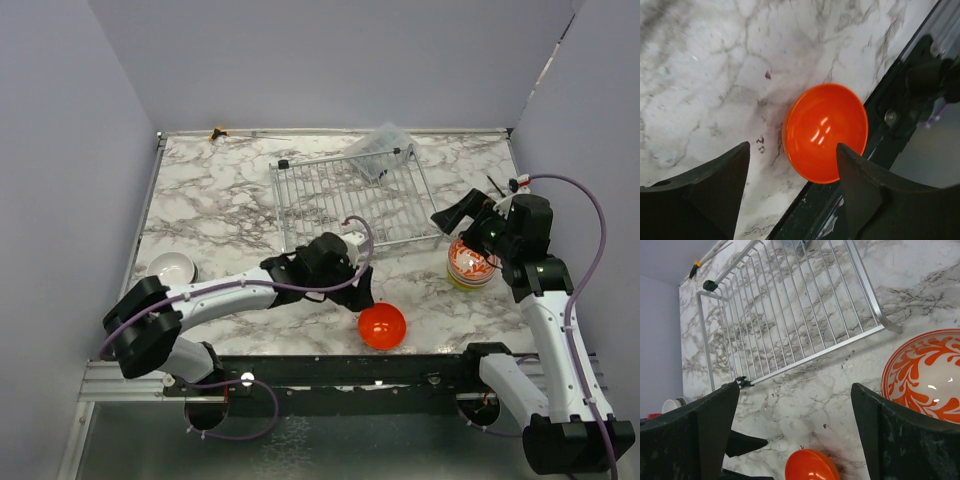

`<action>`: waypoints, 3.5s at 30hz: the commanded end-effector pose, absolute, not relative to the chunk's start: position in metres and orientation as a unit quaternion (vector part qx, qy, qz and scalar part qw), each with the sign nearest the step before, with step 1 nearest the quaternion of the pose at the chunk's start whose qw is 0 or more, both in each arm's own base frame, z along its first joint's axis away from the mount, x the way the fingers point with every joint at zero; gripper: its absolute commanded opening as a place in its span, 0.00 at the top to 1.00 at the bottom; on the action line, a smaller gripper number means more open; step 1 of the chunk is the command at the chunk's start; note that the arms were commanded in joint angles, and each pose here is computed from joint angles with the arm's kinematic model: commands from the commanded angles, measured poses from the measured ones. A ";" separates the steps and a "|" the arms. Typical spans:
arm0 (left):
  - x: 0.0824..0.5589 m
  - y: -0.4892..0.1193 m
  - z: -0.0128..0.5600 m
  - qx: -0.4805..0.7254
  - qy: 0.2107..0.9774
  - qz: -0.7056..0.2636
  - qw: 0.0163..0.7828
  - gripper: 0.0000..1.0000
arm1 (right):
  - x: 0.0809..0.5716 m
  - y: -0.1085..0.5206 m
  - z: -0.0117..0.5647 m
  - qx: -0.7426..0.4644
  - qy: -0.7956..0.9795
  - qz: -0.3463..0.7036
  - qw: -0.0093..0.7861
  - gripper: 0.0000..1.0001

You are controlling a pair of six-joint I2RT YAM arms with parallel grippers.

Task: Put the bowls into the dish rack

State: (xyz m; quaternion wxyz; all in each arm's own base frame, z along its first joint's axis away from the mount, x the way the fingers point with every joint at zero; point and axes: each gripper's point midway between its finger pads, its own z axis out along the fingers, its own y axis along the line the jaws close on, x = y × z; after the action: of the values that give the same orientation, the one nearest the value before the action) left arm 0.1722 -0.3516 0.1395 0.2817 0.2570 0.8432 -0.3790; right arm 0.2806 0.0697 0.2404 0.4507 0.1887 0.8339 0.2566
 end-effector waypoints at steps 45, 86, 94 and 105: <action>0.310 -0.393 0.214 0.173 0.838 -0.433 0.282 1.00 | 0.271 0.128 0.250 0.123 0.794 0.437 0.405 0.00; 0.358 -0.423 0.214 0.077 0.824 -0.531 0.183 1.00 | 0.334 0.136 0.239 0.156 0.775 0.478 0.383 0.35; 0.371 -0.411 0.201 0.047 0.835 -0.516 0.186 0.87 | 0.347 0.134 0.238 0.151 0.784 0.466 0.382 0.49; 0.416 -0.325 0.164 -0.028 0.899 -0.346 0.268 0.26 | 0.400 0.167 0.219 0.110 0.845 0.347 0.391 0.56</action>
State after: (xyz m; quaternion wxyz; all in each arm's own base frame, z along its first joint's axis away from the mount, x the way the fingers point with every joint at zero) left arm 0.3951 -0.3802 0.1788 0.2103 0.0086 0.8599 -0.4650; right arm 0.3788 0.1674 0.2307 0.3754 0.1174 0.8195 0.4168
